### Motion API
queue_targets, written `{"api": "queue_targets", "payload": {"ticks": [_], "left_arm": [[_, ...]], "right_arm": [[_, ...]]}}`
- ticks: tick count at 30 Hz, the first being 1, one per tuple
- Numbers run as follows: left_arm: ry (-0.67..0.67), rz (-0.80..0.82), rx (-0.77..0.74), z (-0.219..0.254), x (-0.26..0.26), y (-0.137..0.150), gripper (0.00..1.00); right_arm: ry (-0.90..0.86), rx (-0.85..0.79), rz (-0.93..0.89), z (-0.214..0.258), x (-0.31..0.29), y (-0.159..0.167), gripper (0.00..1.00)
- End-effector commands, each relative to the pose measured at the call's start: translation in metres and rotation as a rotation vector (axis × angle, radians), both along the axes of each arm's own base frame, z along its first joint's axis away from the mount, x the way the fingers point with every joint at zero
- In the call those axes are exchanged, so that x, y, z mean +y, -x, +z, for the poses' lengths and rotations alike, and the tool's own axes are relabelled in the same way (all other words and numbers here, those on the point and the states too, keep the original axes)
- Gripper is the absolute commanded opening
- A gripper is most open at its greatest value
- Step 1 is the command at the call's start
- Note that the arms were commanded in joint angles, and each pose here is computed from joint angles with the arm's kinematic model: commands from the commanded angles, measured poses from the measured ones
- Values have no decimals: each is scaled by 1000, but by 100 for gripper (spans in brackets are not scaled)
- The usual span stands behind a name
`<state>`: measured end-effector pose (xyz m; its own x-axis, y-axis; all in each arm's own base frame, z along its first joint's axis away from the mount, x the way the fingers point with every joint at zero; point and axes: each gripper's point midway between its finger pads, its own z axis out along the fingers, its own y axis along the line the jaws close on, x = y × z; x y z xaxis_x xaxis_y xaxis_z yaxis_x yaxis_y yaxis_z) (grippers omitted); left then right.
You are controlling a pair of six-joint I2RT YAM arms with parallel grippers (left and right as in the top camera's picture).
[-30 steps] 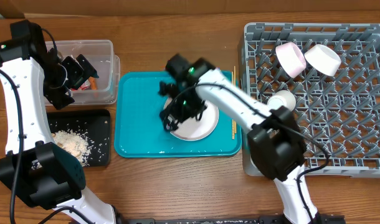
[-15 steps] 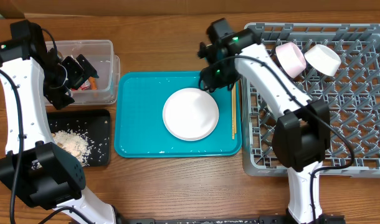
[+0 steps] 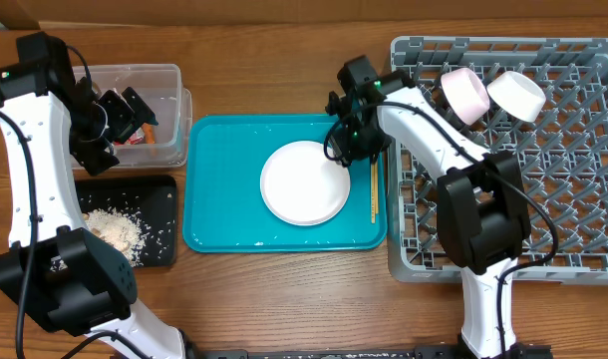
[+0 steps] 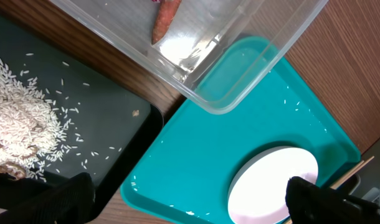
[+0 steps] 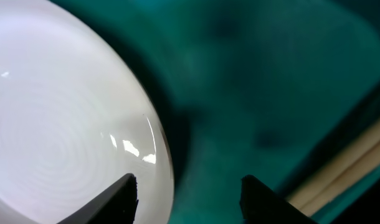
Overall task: Sort waste into correct bins and load items into the dishwasher
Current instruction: 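Grasp the white plate rim with the right gripper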
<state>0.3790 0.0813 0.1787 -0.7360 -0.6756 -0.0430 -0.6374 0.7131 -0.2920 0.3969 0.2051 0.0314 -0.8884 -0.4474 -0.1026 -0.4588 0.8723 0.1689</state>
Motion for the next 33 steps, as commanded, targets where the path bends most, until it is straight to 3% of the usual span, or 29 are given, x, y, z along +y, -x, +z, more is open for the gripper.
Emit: {"api": "queue_targets", "payload": {"ticks": [1, 10, 25, 27, 33], "left_arm": [[-20, -24, -42, 14, 0, -1, 100], [-20, -24, -42, 14, 0, -1, 100], [-20, -24, -42, 14, 0, -1, 100], [-20, -24, -42, 14, 0, -1, 100], [-19, -24, -42, 14, 0, -1, 100]], "right_arm": [[-58, 21, 10, -3, 10, 9, 56], [-130, 68, 22, -14, 21, 23, 52], [-121, 84, 21, -15, 19, 27, 13], [-120, 89, 20, -14, 19, 28, 4], [-244, 111, 31, 35, 40, 25, 4]]}}
